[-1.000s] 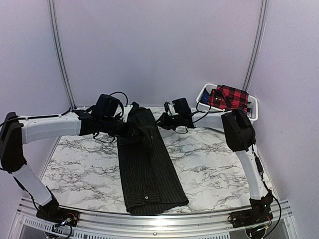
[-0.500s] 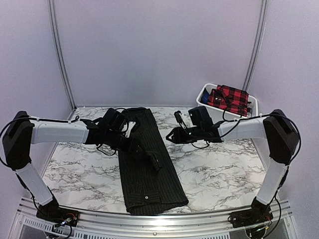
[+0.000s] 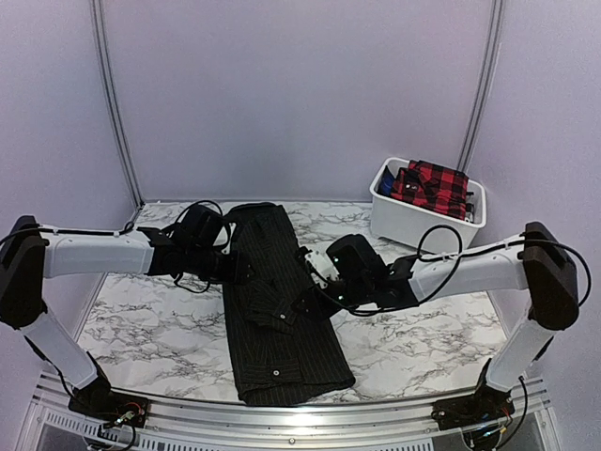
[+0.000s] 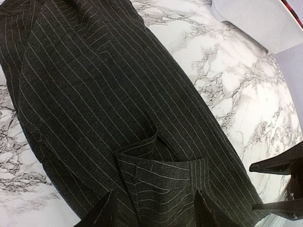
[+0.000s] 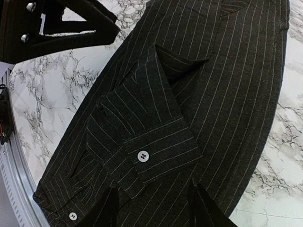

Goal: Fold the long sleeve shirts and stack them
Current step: Fold the sleeve of the rectangle-folded shirt.

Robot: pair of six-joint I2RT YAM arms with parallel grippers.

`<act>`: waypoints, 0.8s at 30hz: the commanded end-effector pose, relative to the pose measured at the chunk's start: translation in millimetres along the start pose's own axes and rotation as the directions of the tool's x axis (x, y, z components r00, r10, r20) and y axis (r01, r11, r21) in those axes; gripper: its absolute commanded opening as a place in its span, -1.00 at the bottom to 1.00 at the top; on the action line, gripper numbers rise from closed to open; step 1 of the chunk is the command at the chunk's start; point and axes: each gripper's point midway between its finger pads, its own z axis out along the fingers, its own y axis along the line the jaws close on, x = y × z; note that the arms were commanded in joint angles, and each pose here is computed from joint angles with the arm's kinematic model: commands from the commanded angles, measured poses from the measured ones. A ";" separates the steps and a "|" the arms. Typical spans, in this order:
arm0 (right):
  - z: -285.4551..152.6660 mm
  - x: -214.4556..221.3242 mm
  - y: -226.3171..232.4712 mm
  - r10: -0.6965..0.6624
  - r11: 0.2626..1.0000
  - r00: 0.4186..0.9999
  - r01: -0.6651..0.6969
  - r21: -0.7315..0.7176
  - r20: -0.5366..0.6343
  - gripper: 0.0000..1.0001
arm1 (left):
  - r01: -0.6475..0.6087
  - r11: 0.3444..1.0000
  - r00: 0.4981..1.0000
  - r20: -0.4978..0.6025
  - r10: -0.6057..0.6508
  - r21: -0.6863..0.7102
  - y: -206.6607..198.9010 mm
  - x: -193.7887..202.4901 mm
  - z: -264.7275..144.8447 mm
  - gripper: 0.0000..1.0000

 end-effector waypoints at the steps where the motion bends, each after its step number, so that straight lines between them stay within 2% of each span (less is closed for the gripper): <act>1: 11.0 2.5 -13.4 -0.016 0.998 1.000 0.016 0.067 -0.005 -0.08 | 0.036 0.999 0.998 0.047 -0.035 -0.031 8.1 -7.5 -7.0 0.15; 10: 54.3 -0.2 -25.8 -0.020 0.997 0.997 0.026 0.079 -0.075 -0.11 | 0.082 0.995 0.994 0.075 -0.077 -0.053 21.9 -9.7 -17.5 0.14; 24: 70.0 16.5 -40.6 0.005 0.989 0.990 0.016 0.145 -0.143 -0.24 | 0.094 0.994 0.993 0.071 -0.090 -0.051 27.7 -7.9 -19.4 0.14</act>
